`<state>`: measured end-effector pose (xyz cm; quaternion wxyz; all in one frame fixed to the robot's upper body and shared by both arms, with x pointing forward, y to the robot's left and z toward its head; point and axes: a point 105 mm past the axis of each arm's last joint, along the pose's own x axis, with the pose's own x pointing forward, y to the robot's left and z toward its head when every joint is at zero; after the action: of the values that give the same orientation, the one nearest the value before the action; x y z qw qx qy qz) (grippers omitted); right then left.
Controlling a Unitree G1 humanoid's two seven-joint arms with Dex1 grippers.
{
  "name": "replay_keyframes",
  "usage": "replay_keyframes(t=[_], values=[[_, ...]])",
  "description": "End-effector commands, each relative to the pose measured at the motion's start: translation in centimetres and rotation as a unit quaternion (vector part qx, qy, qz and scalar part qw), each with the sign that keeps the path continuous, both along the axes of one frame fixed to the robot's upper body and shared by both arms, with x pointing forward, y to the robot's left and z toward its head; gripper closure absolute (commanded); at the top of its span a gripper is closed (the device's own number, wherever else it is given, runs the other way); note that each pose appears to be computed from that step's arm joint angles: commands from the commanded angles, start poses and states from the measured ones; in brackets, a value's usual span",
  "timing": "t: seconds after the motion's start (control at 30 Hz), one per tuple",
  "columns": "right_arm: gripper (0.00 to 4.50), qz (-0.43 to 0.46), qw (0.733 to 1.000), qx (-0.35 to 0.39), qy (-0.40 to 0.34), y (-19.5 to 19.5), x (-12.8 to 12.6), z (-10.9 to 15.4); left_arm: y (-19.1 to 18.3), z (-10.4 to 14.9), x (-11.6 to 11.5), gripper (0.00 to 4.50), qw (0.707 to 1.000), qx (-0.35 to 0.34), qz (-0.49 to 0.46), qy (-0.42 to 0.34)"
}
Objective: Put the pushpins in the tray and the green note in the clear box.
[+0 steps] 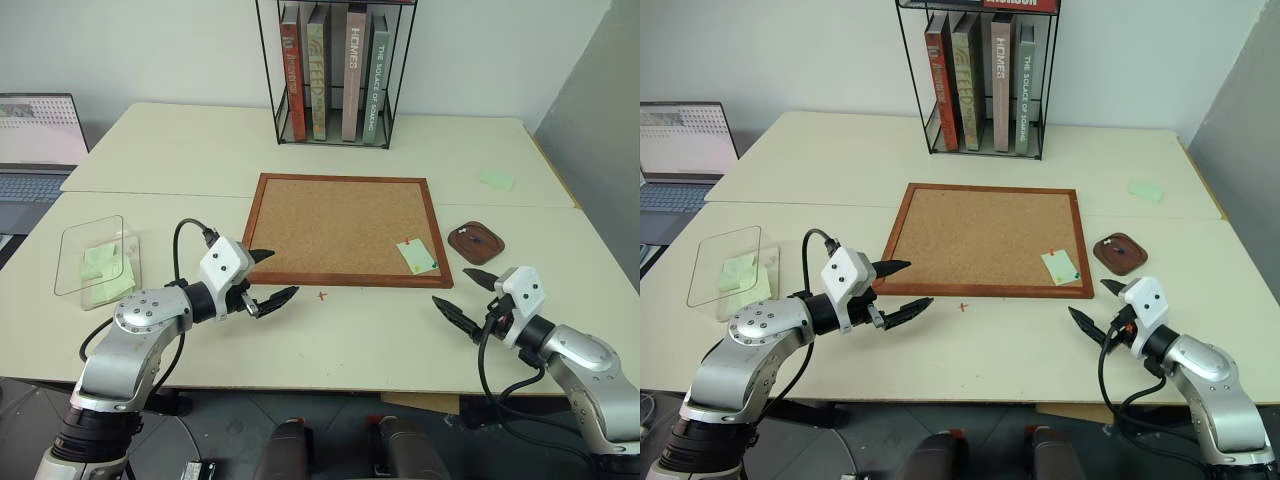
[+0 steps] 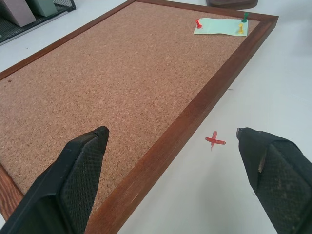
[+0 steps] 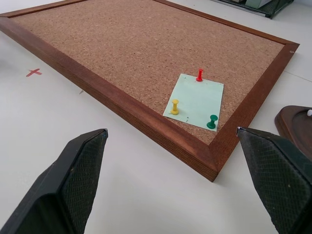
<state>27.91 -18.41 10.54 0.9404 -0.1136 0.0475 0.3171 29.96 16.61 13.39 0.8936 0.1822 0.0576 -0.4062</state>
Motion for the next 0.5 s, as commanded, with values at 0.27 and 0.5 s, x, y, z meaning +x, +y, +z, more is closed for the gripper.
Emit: replay_keyframes(t=[0.27, 0.5], values=[[0.00, 0.009, 1.000, 0.000, -0.026, 0.6, 0.2, 1.5, -0.4, 1.5, 0.0, 0.04, 1.000, -0.011, -0.011, -0.027], [0.00, 0.015, 1.000, 0.001, -0.026, 1.0, 0.3, 1.6, -0.8, 2.6, 0.3, 0.04, 0.999, -0.029, -0.027, -0.034]])
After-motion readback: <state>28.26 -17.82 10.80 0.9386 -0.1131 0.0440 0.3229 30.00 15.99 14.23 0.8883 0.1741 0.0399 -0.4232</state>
